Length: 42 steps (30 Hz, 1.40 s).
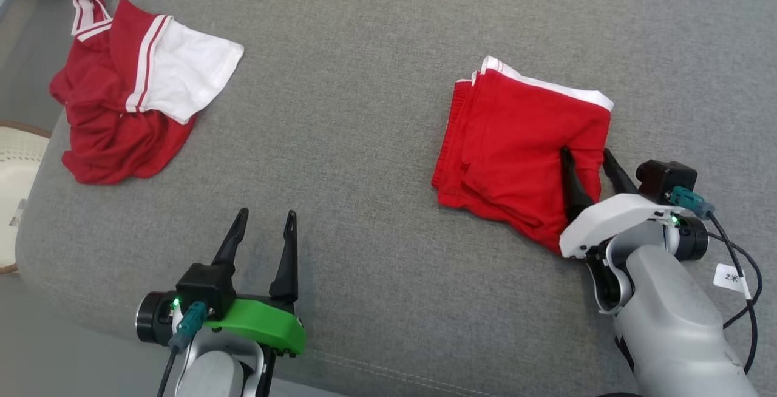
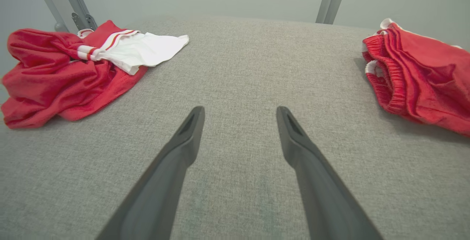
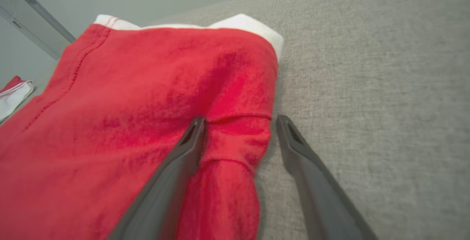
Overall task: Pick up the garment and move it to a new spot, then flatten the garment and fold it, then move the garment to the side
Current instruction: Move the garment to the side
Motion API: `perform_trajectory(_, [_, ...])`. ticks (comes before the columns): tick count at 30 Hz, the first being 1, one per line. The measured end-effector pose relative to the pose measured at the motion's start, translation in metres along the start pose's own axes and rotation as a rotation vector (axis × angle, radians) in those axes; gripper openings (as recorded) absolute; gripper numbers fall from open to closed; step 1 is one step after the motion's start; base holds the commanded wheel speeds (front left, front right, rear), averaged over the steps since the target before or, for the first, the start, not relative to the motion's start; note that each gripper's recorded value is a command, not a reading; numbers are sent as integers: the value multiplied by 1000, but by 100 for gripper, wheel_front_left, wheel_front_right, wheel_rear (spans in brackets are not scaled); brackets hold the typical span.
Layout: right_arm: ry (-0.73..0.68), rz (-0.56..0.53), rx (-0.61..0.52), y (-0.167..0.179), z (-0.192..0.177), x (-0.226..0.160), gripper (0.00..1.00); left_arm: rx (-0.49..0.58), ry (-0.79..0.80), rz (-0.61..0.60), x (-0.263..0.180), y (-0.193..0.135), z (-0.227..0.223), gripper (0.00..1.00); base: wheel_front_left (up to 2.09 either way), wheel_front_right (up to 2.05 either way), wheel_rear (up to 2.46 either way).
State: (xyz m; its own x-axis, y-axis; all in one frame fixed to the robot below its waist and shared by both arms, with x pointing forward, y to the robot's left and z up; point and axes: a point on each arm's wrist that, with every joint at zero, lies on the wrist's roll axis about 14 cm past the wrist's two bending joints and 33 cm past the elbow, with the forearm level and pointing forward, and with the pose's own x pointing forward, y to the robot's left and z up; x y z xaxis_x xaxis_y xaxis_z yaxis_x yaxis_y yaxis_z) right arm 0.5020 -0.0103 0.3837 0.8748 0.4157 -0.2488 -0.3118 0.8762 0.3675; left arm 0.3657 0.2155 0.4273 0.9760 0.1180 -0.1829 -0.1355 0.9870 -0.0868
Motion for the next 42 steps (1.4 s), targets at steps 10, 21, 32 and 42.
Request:
perform_trajectory(10, [-32, -9, 33, -2, 6, -6, 0, 31, 6, -14, 3, 0, -2, 100, 0, 0, 0])
perform_trajectory(21, [-68, -218, 28, -73, 14, -71, 0, 34, -11, -215, 22, -62, -1, 100, 0, 0, 0])
perform_trajectory(32, [-141, -484, 42, -143, 25, -180, 0, 18, -60, -555, 33, -180, 13, 100, 0, 0, 0])
perform_trajectory(42, [-234, -600, 24, -170, 51, -229, 0, -2, -141, -862, 20, -284, 36, 100, 0, 0, 0])
